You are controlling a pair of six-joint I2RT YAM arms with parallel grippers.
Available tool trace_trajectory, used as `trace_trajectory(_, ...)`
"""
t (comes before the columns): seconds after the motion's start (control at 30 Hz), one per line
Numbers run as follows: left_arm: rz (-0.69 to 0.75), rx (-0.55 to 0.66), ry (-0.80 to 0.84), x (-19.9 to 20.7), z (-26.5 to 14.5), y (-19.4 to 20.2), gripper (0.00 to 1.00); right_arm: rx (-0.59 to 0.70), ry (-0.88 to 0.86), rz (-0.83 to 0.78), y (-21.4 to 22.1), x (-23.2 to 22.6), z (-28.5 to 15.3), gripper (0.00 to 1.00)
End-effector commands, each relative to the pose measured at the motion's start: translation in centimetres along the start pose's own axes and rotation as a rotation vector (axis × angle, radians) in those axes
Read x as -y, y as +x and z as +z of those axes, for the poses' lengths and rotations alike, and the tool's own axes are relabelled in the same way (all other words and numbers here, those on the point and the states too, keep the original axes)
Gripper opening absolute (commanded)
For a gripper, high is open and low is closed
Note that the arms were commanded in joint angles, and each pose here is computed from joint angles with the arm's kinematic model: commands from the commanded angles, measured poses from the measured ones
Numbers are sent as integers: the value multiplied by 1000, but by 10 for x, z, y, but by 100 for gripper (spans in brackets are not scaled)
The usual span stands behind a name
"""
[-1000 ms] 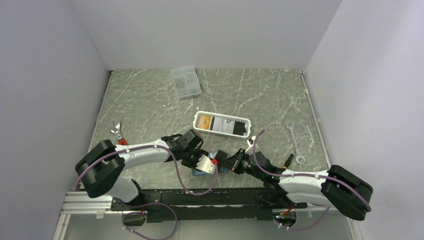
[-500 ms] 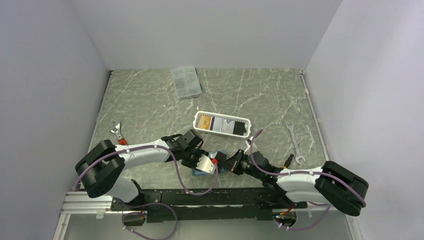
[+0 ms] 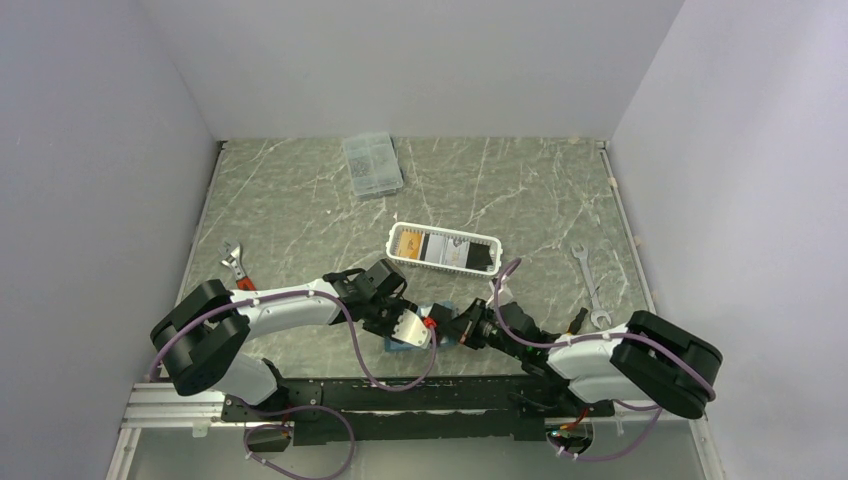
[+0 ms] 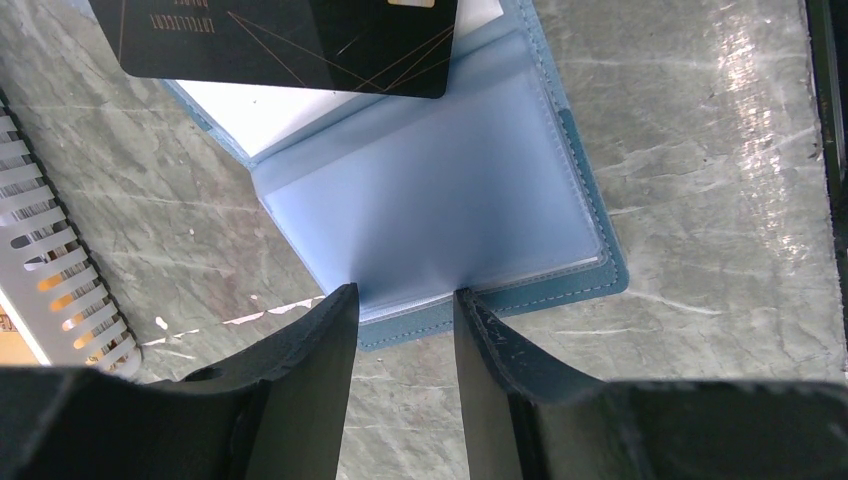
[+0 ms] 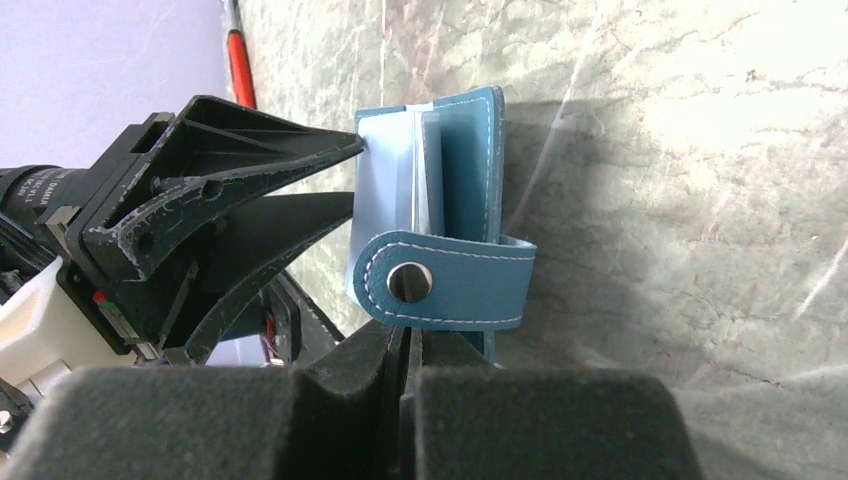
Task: Put the credit cards into the card holder
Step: Insert the credit card into the card holder.
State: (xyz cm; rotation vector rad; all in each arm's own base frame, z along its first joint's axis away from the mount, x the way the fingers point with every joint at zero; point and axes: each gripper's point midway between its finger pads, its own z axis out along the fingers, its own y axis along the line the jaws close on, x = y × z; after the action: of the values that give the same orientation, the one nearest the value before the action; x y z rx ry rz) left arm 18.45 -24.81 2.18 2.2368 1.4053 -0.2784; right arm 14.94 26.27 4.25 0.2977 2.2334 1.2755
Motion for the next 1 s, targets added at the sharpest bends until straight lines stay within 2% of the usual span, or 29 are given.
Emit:
trace_trajectory(0.0, -17, -123, 71, 26, 15, 35, 45, -14, -91, -8, 1, -20, 1, 0)
trace_trajectory(0.3, -12, -133, 70, 26, 15, 36, 45, -20, -75, 19, 4, -11, -1, 0)
trace_trajectory(0.47, -7, -139, 69, 26, 15, 37, 45, 32, -34, 17, -4, -3, -3, 0)
trace_trajectory(0.63, -8, -142, 70, 25, 15, 36, 45, 83, -70, 18, -17, -13, -3, 0)
trace_trajectory(0.97, -9, -152, 74, 26, 17, 37, 45, 48, -82, 34, -9, -11, 2, 0)
